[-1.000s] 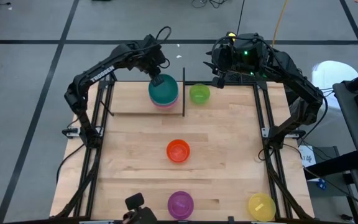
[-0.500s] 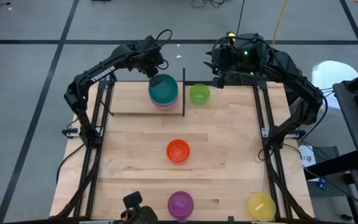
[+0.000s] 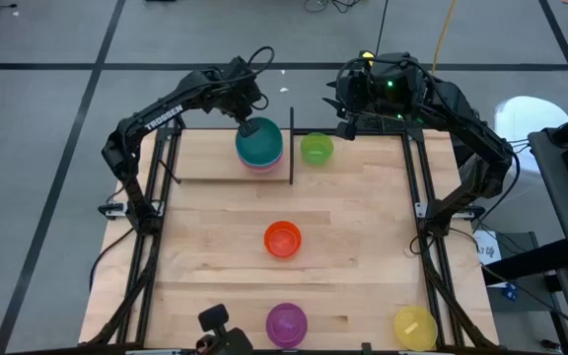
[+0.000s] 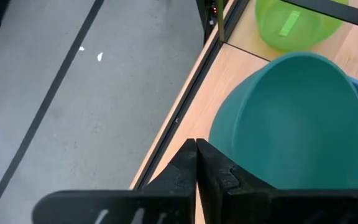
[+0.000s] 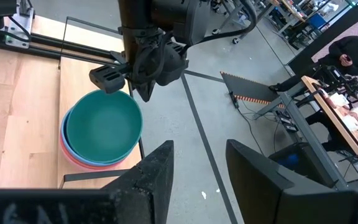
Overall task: Place and stack bowls onto a shelf
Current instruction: Stack the dark green bowl on the blue bowl on the shelf
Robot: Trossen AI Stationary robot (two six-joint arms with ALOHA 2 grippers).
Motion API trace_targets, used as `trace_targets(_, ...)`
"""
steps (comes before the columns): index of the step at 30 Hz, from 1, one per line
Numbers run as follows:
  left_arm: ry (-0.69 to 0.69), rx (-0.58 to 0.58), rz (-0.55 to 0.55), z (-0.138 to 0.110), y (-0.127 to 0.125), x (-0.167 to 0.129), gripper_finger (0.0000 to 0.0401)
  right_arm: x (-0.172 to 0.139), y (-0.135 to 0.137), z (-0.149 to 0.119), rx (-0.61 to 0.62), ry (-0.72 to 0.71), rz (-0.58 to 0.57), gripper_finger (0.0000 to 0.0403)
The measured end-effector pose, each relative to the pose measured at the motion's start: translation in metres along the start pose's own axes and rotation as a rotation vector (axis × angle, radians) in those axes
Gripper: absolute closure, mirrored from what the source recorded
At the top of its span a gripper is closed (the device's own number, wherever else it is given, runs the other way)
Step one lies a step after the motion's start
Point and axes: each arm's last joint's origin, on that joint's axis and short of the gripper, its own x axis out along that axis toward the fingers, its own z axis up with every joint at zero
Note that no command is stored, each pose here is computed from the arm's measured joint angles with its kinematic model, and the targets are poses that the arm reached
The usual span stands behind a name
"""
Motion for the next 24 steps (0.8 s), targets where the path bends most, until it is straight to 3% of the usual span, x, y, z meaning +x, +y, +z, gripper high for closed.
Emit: trace_targets(24,0.008,-0.016,-0.046,0.003,0.0,0.019,0.04,0.0,0.0,0.0,0.0,0.0,0.0,0.0261)
